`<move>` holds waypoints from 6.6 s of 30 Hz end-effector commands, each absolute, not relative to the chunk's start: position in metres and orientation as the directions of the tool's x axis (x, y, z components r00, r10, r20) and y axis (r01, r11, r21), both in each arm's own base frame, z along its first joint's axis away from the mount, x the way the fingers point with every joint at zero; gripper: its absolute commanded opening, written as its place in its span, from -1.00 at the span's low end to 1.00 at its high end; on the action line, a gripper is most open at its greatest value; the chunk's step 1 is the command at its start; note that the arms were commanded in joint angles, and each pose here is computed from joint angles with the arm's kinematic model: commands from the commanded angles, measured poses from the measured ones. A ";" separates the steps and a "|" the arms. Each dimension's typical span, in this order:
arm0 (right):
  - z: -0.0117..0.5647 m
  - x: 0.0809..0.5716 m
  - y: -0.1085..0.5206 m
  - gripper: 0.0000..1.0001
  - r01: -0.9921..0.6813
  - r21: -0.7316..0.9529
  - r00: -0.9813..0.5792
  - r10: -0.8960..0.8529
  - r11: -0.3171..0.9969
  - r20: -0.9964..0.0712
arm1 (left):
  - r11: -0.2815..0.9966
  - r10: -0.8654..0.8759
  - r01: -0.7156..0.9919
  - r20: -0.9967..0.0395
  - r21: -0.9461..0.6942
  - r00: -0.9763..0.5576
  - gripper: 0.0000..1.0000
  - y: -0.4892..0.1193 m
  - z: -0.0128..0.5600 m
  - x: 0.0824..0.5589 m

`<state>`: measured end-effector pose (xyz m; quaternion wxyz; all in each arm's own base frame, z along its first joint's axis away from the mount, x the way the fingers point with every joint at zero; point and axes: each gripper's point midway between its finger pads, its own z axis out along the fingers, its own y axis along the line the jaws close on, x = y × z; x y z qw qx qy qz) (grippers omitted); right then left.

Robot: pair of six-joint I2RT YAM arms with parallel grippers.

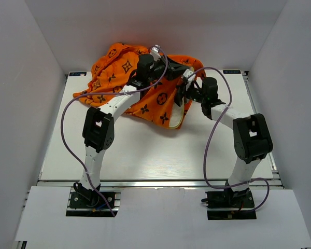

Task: Put the pillow into the pillowcase

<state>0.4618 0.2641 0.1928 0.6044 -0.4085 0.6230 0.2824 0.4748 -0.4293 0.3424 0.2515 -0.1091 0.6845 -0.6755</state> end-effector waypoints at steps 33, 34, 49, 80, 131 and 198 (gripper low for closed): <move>0.226 0.406 0.106 0.79 -0.686 0.241 -0.350 -0.020 0.686 -0.937 | 0.948 0.079 0.270 -0.702 -0.166 -0.708 0.89 -0.388 0.176 0.448; 0.229 0.403 0.104 0.79 -0.685 0.234 -0.342 -0.021 0.689 -0.939 | 0.956 0.081 0.256 -0.708 -0.144 -0.702 0.96 -0.387 0.171 0.451; 0.201 0.400 0.075 0.79 -0.530 0.301 -0.432 0.054 0.793 -0.901 | 0.992 0.128 0.085 -0.656 0.097 -0.743 -0.33 -0.333 0.070 0.467; 0.186 0.459 0.300 0.42 -0.507 0.641 -0.737 0.096 0.577 -0.669 | 0.945 -0.321 -0.101 -0.814 -0.312 -0.484 -1.00 -0.188 0.311 0.427; 0.248 0.352 0.201 -1.00 -0.546 0.758 -0.697 0.309 0.356 -0.647 | 0.958 -0.242 -0.286 -0.566 -0.011 -0.788 -1.00 -0.150 0.084 0.418; 0.079 0.413 0.188 0.33 -0.667 0.118 -0.541 -0.369 0.736 -0.755 | 0.931 -0.282 -0.155 -0.385 -0.329 -0.879 -1.00 -0.231 0.051 0.392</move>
